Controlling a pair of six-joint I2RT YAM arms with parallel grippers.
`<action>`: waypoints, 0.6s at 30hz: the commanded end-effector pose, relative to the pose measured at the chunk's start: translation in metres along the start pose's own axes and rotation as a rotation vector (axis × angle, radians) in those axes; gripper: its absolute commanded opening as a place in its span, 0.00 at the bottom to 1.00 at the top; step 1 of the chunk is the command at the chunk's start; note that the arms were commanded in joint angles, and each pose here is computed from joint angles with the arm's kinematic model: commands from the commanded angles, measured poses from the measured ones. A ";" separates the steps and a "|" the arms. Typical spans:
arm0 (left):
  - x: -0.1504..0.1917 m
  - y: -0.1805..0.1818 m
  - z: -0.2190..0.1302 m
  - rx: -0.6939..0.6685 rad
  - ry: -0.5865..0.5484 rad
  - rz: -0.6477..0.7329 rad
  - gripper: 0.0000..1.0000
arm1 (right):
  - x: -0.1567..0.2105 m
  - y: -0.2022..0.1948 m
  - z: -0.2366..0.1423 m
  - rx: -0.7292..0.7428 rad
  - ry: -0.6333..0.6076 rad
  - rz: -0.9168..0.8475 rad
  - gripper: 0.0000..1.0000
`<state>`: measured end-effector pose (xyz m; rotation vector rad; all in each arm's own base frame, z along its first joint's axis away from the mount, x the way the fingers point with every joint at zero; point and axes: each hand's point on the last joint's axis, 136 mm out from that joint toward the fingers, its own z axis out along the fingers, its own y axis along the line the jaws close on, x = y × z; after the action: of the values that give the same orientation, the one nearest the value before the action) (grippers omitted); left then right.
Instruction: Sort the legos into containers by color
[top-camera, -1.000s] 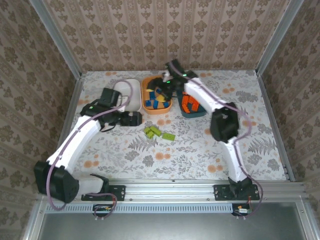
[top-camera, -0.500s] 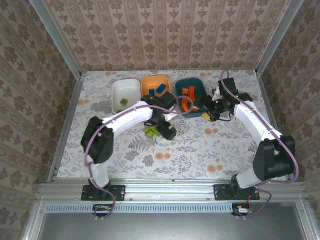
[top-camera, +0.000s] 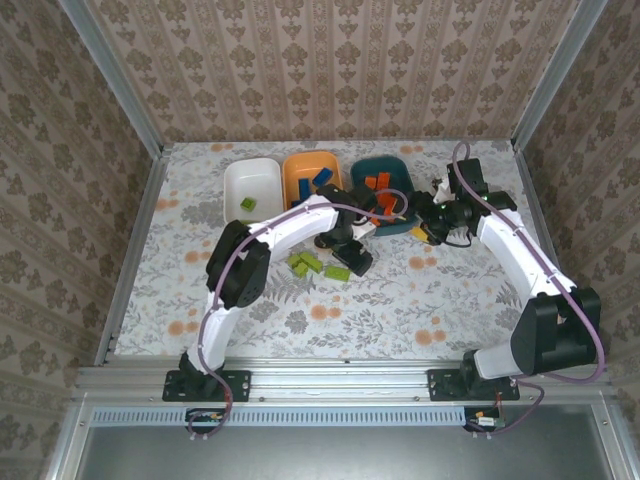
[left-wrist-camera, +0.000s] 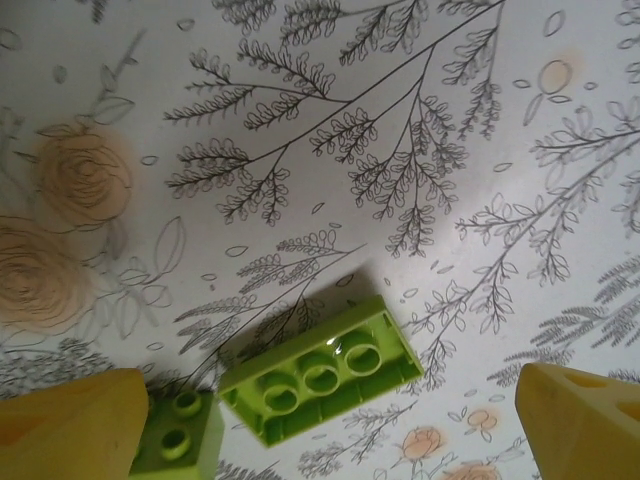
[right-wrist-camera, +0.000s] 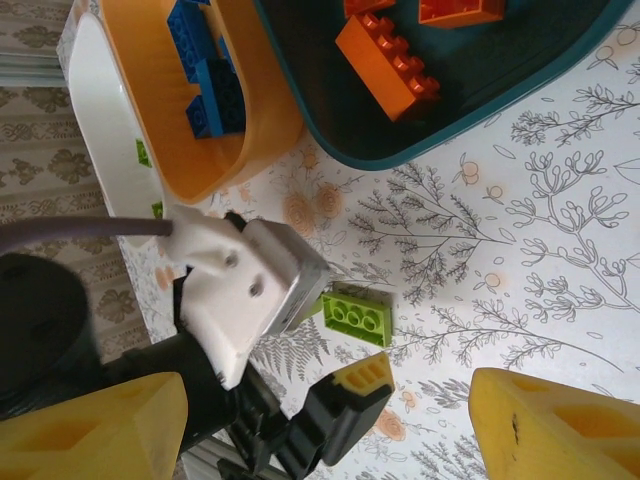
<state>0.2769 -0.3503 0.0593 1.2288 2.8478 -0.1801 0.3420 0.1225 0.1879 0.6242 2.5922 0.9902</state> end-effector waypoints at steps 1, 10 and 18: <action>0.014 0.003 0.008 0.013 0.093 -0.087 0.95 | 0.007 -0.002 -0.005 -0.003 0.021 -0.007 0.75; 0.032 0.009 0.017 0.021 0.166 -0.192 0.91 | 0.006 -0.002 0.000 -0.021 0.031 0.000 0.75; 0.046 -0.007 0.026 0.045 0.218 -0.236 0.87 | 0.004 -0.001 0.010 -0.041 0.058 0.015 0.75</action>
<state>0.2589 -0.3299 0.0347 1.0056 3.1036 -0.1384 0.3435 0.1233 0.1837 0.6293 2.6026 1.0197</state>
